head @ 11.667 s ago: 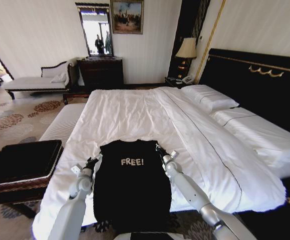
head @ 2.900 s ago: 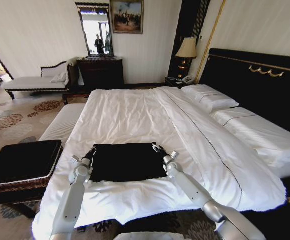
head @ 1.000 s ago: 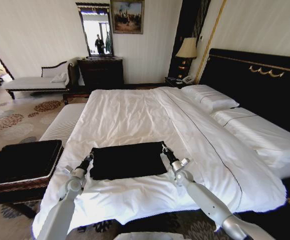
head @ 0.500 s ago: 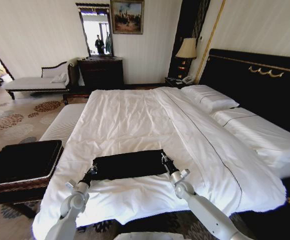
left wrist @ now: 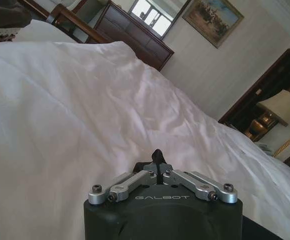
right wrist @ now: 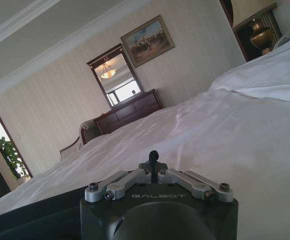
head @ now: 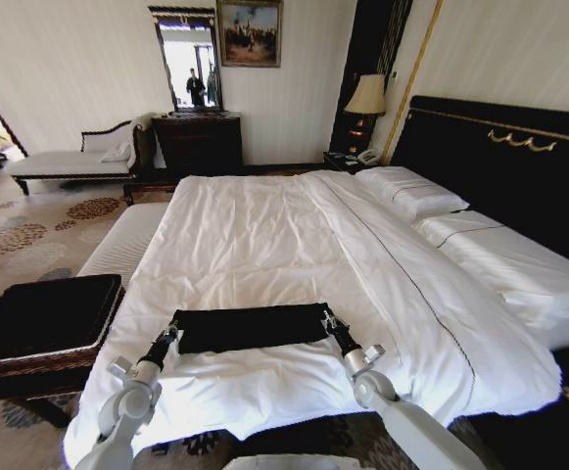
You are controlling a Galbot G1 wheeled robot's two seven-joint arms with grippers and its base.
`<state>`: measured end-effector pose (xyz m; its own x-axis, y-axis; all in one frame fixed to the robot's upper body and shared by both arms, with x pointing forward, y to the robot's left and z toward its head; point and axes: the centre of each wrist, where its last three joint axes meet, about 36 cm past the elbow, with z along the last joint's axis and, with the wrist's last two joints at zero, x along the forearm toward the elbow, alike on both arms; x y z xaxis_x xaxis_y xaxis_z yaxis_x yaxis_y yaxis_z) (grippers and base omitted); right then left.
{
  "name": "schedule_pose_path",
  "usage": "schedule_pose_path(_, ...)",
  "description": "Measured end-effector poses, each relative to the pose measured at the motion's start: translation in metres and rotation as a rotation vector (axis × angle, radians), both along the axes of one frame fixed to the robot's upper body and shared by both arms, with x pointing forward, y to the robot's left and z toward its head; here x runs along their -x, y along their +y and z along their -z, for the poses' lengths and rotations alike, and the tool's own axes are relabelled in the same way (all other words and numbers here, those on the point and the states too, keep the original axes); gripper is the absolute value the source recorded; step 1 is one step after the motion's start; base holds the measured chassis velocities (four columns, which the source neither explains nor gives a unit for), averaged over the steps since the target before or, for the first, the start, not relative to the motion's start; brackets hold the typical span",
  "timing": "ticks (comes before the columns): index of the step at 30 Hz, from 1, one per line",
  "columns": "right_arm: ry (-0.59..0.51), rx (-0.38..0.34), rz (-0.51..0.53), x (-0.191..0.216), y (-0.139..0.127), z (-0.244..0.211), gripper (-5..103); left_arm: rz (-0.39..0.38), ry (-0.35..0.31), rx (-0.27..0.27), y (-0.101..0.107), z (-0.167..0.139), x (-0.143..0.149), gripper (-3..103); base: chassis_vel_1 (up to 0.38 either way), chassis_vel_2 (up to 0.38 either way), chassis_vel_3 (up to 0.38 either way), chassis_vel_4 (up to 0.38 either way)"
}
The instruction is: Fold the clothes on the bed and place them into the basket.
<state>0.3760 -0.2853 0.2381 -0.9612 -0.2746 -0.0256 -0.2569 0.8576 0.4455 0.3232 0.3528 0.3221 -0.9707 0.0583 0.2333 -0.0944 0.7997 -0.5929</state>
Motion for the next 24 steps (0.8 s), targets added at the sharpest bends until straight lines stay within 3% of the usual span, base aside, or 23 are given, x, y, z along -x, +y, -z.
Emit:
schedule_pose_path(8, 0.007, 0.012, 0.003, 0.013, 0.002, 0.009, 1, 0.03, 0.036, -0.033, -0.017, 0.011, 0.009, 0, 0.0, 0.0, 0.0, 0.0)
schedule_pose_path(13, -0.009, 0.041, 0.008, 0.019, 0.0, 0.009, 1, 0.026, 0.024, -0.07, -0.025, -0.002, 0.018, -2, 0.0, 0.0, 0.0, 0.0)
schedule_pose_path(16, -0.045, 0.05, 0.022, 0.019, -0.002, -0.001, 12, -0.001, -0.014, -0.108, -0.02, -0.02, 0.021, 7, 0.0, 0.0, 0.0, 0.0)
schedule_pose_path(20, -0.099, 0.091, 0.12, 0.012, -0.013, -0.025, 28, -0.059, -0.102, -0.208, 0.001, -0.051, 0.026, 24, 0.0, 0.0, 0.0, 0.0)
schedule_pose_path(21, -0.099, 0.091, 0.12, 0.012, -0.013, -0.025, 28, -0.059, -0.102, -0.208, 0.001, -0.051, 0.026, 24, 0.0, 0.0, 0.0, 0.0)
schedule_pose_path(22, -0.117, 0.099, 0.158, 0.006, -0.016, -0.035, 33, -0.068, -0.132, -0.22, 0.005, -0.063, 0.023, 29, 0.0, 0.0, 0.0, 0.0)
schedule_pose_path(24, -0.129, 0.084, 0.196, -0.011, -0.015, -0.055, 44, -0.062, -0.165, -0.191, 0.001, -0.08, 0.013, 40, 0.0, 0.0, 0.0, 0.0)
